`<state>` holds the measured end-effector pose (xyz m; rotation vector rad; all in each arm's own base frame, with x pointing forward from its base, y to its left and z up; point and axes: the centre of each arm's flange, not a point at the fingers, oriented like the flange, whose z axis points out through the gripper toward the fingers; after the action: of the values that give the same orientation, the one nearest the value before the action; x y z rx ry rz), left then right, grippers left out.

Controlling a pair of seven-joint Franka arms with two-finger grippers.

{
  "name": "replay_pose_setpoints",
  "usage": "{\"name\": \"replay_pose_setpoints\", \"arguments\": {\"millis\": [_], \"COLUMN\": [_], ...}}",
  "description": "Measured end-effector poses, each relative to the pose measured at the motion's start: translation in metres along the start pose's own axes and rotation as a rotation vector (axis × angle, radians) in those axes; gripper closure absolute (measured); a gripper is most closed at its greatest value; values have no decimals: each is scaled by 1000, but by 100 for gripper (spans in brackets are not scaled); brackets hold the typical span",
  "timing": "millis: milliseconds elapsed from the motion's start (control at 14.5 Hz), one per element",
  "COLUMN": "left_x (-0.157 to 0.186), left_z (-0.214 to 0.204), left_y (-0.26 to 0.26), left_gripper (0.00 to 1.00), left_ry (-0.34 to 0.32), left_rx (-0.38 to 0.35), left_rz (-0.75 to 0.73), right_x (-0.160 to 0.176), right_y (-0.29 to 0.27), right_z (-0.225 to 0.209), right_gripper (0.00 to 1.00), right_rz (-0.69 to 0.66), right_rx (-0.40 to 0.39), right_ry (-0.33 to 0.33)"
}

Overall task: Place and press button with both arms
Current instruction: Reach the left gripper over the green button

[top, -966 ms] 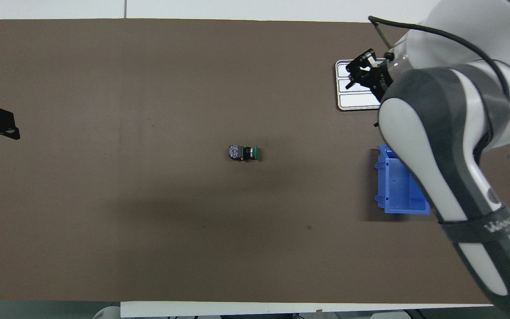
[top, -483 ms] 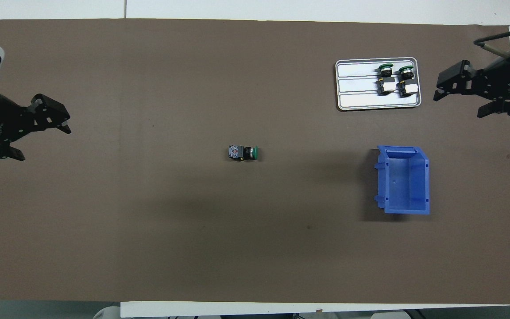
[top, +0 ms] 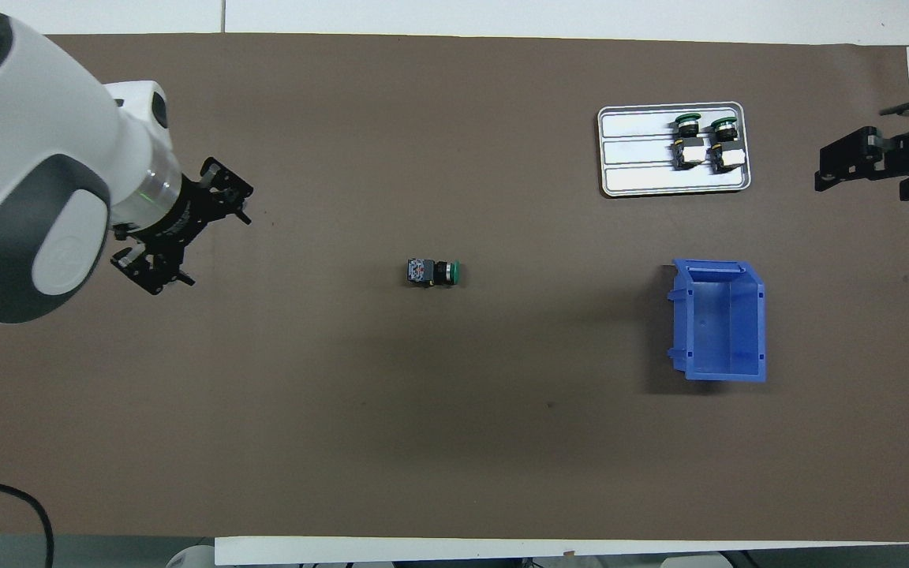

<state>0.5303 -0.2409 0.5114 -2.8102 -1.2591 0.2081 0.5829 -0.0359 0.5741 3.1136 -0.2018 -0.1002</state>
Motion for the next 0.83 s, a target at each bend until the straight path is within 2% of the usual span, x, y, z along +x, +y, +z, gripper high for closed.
{"name": "replay_pose_setpoints", "arguments": {"millis": [276,828], "left_x": [-46,-130], "left_z": [39,115], "left_y": [45,95], "left_gripper": [0,0], "left_ry": [9,24], "left_rx": [-38,-32], "left_rz": [-171,-330], "right_x": [-26,-30], "right_y": [16,23], "right_z": [-5,-13], "right_gripper": [2,1], "right_rz": [10,-23], "right_rx": [-1,0], "right_ry": [14,10]}}
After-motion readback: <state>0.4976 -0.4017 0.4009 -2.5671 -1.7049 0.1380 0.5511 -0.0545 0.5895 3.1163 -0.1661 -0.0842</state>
